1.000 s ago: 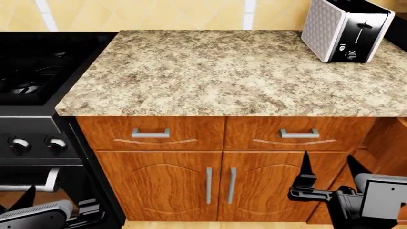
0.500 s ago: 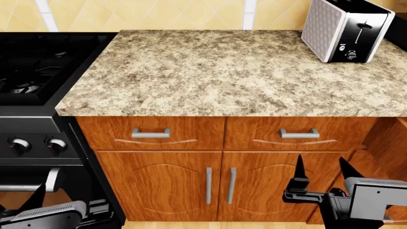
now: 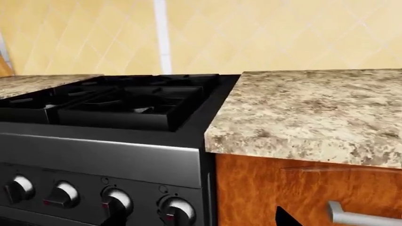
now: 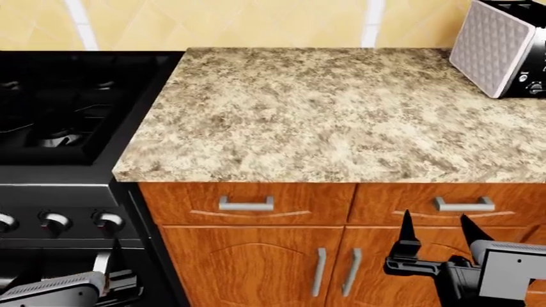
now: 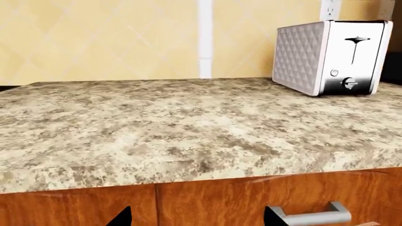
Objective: Pick and place the shaker into the drawer. Then close the cabinet.
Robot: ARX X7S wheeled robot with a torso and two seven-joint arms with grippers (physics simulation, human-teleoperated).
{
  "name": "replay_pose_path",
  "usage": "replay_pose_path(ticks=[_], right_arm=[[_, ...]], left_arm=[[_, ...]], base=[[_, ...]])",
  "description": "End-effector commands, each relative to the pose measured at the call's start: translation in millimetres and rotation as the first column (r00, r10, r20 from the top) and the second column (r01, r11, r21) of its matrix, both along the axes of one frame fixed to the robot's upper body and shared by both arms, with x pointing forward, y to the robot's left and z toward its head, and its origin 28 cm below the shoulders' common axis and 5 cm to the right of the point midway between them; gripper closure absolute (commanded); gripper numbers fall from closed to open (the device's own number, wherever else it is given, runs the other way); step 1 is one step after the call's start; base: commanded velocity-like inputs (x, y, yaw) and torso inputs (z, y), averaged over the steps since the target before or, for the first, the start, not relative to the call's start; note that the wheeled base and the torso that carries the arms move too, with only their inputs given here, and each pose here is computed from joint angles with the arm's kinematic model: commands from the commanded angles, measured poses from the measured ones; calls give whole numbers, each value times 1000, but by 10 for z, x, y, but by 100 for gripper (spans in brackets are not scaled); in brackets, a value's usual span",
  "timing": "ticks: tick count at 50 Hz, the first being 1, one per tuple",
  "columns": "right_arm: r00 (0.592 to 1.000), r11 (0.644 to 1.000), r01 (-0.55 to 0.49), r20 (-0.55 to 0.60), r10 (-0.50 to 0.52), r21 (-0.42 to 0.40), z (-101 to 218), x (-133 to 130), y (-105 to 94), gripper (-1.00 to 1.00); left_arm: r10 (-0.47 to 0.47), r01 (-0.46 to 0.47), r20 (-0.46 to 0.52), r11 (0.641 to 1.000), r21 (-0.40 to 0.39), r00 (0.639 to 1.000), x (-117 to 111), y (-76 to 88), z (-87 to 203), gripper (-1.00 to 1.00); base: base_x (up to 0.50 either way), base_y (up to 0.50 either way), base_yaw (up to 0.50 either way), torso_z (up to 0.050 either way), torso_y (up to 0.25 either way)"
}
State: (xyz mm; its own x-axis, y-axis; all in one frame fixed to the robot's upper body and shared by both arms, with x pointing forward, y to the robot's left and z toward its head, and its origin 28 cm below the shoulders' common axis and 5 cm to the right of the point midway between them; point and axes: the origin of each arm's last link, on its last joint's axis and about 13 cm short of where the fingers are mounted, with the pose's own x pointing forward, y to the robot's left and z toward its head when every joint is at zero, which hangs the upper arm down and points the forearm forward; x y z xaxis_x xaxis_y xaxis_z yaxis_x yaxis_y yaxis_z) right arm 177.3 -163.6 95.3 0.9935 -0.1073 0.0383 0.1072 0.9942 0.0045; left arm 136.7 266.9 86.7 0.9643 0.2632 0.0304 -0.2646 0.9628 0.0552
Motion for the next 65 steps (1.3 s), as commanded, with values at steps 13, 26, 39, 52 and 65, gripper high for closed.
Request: replay_pose_path(ticks=[13, 26, 39, 52, 65], right_arm=[[993, 1000, 26, 118, -25, -5, 457, 5, -72, -100], [966, 999, 43, 257, -35, -23, 991, 97, -179, -100], [947, 999, 30, 319, -19, -28, 1283, 121, -213, -100], [931, 999, 22, 364, -10, -28, 1488, 84, -212, -100], [920, 1000, 17, 393, -7, -21, 1595, 24, -217, -100]], left_arm=[[-54, 39, 108, 990, 137, 993, -12, -19, 604, -100], [-108, 57, 213, 971, 232, 971, 62, -34, 1178, -100], [-114, 39, 271, 962, 270, 956, 66, -17, 1459, -100], [-122, 26, 313, 955, 294, 942, 55, -9, 1669, -100], [-132, 24, 331, 950, 311, 934, 32, -15, 1750, -100]], base=[[238, 202, 0, 0, 0], [215, 1, 0, 0, 0], [286, 1, 0, 0, 0], [286, 1, 0, 0, 0], [287, 1, 0, 0, 1]])
